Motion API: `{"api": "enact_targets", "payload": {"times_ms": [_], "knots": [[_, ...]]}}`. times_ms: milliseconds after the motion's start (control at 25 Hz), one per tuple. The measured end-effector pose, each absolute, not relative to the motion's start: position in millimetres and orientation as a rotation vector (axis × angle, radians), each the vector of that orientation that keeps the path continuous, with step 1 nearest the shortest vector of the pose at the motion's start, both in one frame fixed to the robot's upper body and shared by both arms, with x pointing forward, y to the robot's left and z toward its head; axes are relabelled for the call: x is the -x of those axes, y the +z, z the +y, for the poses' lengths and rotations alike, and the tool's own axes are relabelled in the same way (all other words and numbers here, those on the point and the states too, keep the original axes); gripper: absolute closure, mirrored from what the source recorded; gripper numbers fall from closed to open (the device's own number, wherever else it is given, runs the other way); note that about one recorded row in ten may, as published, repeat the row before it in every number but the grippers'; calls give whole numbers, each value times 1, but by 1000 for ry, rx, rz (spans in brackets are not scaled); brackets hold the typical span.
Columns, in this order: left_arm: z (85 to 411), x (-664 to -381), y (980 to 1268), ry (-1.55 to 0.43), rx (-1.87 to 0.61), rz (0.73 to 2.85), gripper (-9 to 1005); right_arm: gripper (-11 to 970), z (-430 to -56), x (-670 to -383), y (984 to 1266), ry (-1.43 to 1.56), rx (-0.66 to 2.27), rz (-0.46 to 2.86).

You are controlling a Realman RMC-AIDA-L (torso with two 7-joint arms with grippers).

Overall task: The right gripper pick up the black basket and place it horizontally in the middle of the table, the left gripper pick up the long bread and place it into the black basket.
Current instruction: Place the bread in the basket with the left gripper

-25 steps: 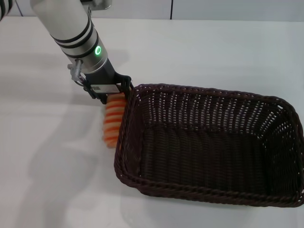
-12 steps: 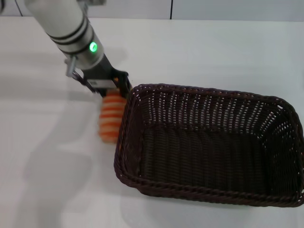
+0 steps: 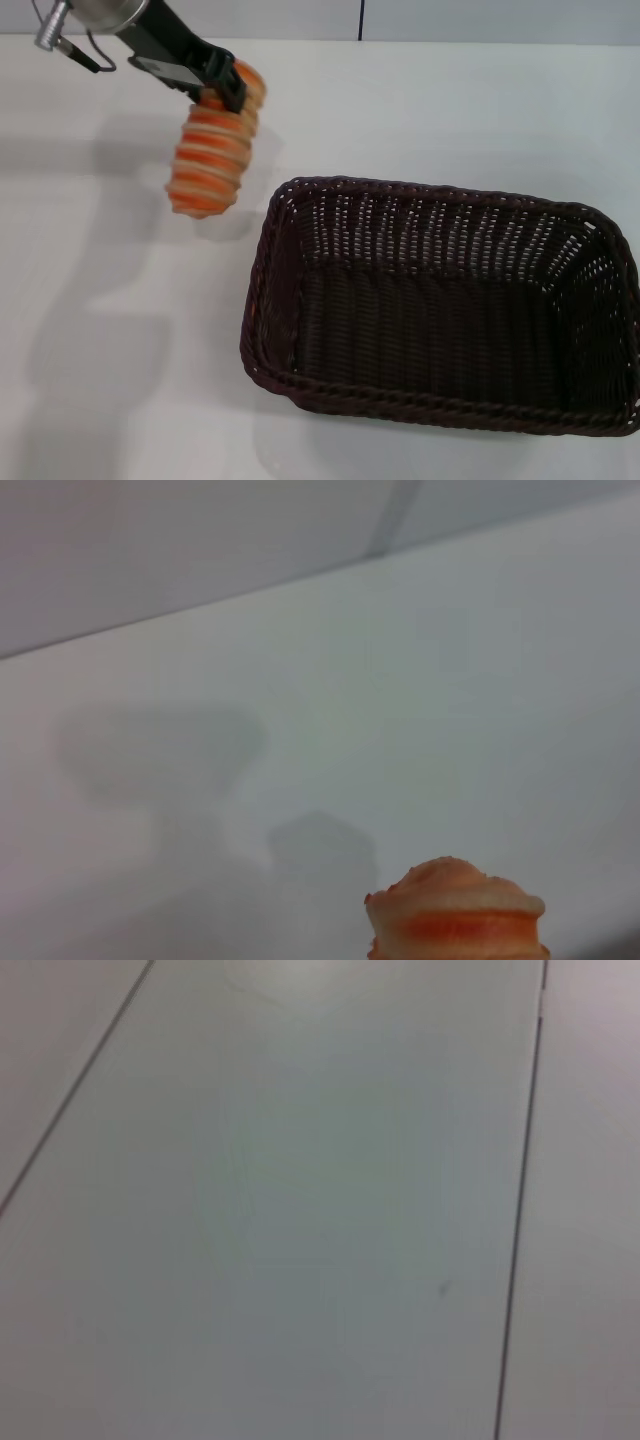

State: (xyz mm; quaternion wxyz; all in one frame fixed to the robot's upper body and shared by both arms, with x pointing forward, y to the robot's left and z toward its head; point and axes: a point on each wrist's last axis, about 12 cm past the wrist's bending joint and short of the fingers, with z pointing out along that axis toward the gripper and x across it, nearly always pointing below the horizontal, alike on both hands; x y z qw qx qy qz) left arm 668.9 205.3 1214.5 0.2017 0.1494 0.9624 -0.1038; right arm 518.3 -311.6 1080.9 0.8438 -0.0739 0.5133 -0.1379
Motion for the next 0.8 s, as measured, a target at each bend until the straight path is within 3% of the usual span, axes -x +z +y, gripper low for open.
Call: {"api": "enact_targets", "payload": {"times_ms": [40, 160, 240, 280, 440, 600, 800], "knots": [[194, -658, 1234, -311, -613, 2676, 553, 615, -312, -518, 1081, -291, 156, 1084], [173, -643, 1256, -296, -788, 2610, 575, 615, -309, -522, 1081, -311, 163, 1095], [173, -643, 1256, -296, -788, 2610, 584, 615, -307, -525, 1081, -322, 176, 1100], [142, -622, 1281, -271, -989, 2509, 588, 615, -305, -527, 1081, -328, 182, 1102], [120, -607, 1285, -307, -1109, 2478, 604, 615, -304, -530, 1082, -333, 185, 1110], [76, -571, 1272, -400, -1348, 2449, 624, 615, -304, -533, 1082, -333, 183, 1118], [61, -563, 1259, -407, -1385, 2418, 659, 615, -305, -534, 1083, -339, 180, 1114]]}}
